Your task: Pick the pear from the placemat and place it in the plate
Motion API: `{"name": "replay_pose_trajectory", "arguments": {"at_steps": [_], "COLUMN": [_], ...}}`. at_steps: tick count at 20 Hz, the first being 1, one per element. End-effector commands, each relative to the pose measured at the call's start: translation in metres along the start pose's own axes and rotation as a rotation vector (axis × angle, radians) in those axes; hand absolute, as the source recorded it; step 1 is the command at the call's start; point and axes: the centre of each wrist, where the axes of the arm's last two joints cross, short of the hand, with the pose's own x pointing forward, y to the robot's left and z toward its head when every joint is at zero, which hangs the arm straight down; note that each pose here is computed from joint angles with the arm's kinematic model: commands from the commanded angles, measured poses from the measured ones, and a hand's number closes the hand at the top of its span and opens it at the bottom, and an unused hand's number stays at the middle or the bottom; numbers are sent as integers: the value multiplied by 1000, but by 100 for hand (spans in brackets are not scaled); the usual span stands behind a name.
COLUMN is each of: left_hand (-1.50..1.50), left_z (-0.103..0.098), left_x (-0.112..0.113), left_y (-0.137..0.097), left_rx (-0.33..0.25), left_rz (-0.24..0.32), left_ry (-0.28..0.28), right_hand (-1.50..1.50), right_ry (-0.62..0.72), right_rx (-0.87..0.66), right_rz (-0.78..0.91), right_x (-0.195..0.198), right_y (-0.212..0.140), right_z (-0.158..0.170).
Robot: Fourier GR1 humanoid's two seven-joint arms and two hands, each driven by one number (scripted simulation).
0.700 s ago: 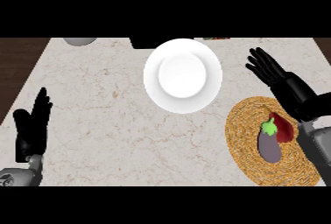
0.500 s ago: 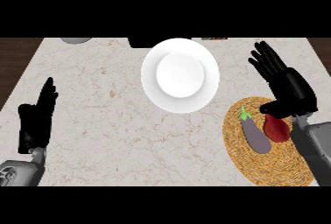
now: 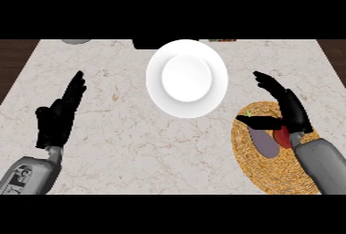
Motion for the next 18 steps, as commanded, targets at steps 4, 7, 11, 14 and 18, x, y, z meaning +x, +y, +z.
{"name": "replay_pose_trajectory", "arguments": {"at_steps": [4,7,11,14,18], "left_hand": [0,0,0,0,0], "left_z": [-6,-17,-16,-15,-19], "left_x": [-11,7,1,-11,-7], "left_y": [-5,-1,-17,6,-11], "left_rx": [-50,-37,-44,-31,-19], "left_rz": [26,15,22,6,22], "left_ry": [-5,4,-6,-6,-8], "right_hand": [-150,-150,-150,-150,-150], "right_ry": [-21,-75,-58,60,250], "right_rx": [-72,-165,-189,-78,43], "right_rz": [195,266,342,492,616], "right_x": [-38,-4,18,36,68], "right_y": [28,-2,-49,-60,-77], "right_z": [42,36,45,52,45]}}
